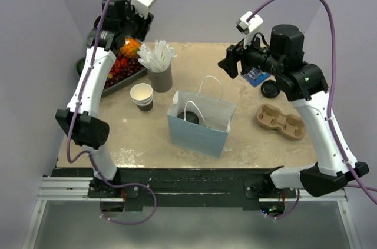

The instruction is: Pack the takeout coffee

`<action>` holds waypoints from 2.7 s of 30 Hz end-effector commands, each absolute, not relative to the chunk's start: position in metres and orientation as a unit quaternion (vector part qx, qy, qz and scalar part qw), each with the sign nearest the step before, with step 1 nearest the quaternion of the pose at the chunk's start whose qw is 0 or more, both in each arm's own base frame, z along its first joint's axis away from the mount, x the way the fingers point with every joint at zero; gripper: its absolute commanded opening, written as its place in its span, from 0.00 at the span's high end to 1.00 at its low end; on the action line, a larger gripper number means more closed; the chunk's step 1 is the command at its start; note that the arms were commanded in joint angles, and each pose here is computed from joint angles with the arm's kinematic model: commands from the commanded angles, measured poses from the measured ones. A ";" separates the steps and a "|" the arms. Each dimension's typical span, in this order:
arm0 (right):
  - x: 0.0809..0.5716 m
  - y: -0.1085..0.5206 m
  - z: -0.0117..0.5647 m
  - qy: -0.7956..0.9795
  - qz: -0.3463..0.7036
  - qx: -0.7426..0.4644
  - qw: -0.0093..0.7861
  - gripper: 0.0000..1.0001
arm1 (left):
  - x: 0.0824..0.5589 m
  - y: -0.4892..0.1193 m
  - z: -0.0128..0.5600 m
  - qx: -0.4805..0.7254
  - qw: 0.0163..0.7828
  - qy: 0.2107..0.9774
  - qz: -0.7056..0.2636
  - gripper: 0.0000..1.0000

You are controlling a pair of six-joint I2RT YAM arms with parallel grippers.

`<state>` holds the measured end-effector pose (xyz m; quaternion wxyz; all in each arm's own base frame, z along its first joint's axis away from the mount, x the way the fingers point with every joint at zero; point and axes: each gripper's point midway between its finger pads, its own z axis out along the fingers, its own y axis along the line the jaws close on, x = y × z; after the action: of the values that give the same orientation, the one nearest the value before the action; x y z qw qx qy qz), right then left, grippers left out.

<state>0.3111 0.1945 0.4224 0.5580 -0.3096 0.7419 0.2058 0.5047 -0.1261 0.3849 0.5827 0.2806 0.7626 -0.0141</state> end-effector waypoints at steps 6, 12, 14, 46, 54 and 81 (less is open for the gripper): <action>0.320 0.201 0.427 0.736 0.225 -0.295 0.567 0.31 | 0.515 -0.141 0.322 0.275 0.504 0.809 -0.128 0.47; 0.319 0.198 0.422 0.740 0.222 -0.294 0.563 0.31 | 0.521 -0.145 0.298 0.273 0.481 0.820 -0.149 0.53; 0.316 0.196 0.420 0.741 0.220 -0.293 0.563 0.31 | 0.517 -0.147 0.300 0.275 0.480 0.818 -0.157 0.54; 0.317 0.192 0.414 0.745 0.217 -0.292 0.559 0.31 | 0.491 -0.151 0.332 0.302 0.501 0.793 -0.169 1.00; 0.324 0.186 0.417 0.746 0.197 -0.286 0.568 0.31 | 0.444 -0.157 0.446 0.341 0.614 0.690 -0.173 1.00; 0.393 0.119 0.401 0.789 0.068 -0.193 0.580 0.32 | 0.204 -0.188 0.488 0.547 0.591 0.497 -0.323 1.00</action>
<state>0.3894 0.1233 0.3747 0.5451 -0.2007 0.8103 0.0771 0.2160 -0.1850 0.5175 0.6358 0.5220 0.4900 -0.2886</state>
